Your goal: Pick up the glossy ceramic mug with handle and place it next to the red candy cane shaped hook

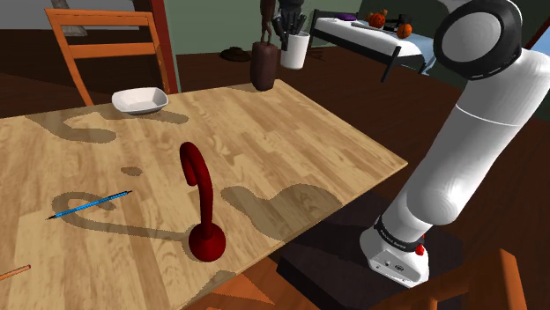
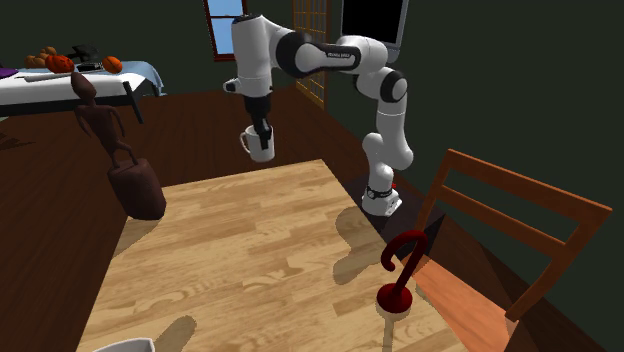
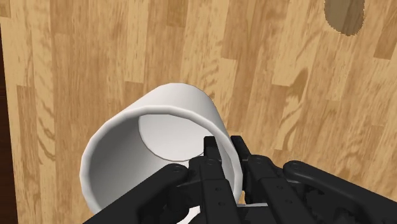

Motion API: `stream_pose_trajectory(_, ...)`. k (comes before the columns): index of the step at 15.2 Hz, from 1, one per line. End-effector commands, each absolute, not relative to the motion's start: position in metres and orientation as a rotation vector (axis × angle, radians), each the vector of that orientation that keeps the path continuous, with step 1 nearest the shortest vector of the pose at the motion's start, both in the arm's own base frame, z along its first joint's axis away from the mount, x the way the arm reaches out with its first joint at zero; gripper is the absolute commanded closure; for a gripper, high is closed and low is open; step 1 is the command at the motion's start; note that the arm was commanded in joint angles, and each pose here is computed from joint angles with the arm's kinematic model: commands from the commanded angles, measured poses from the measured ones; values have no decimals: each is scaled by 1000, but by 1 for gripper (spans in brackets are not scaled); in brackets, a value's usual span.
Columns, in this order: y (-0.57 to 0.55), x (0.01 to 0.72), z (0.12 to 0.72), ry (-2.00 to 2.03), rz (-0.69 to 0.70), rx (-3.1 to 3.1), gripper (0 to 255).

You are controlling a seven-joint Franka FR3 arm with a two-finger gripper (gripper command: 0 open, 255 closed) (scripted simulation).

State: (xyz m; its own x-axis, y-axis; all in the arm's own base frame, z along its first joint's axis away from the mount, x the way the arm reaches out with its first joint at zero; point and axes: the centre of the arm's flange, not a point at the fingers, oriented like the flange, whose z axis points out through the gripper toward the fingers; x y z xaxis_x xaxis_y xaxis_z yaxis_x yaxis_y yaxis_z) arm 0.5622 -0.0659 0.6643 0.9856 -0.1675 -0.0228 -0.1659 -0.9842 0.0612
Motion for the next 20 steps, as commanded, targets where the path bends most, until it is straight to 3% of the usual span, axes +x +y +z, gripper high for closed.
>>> stream_pose_trajectory(1,-66,562,675,-258,-43,3071,255)
stream_pose_trajectory(10,-66,562,717,-258,-43,3071,255)
stream_pose_trajectory(20,36,478,718,-258,-43,3071,255)
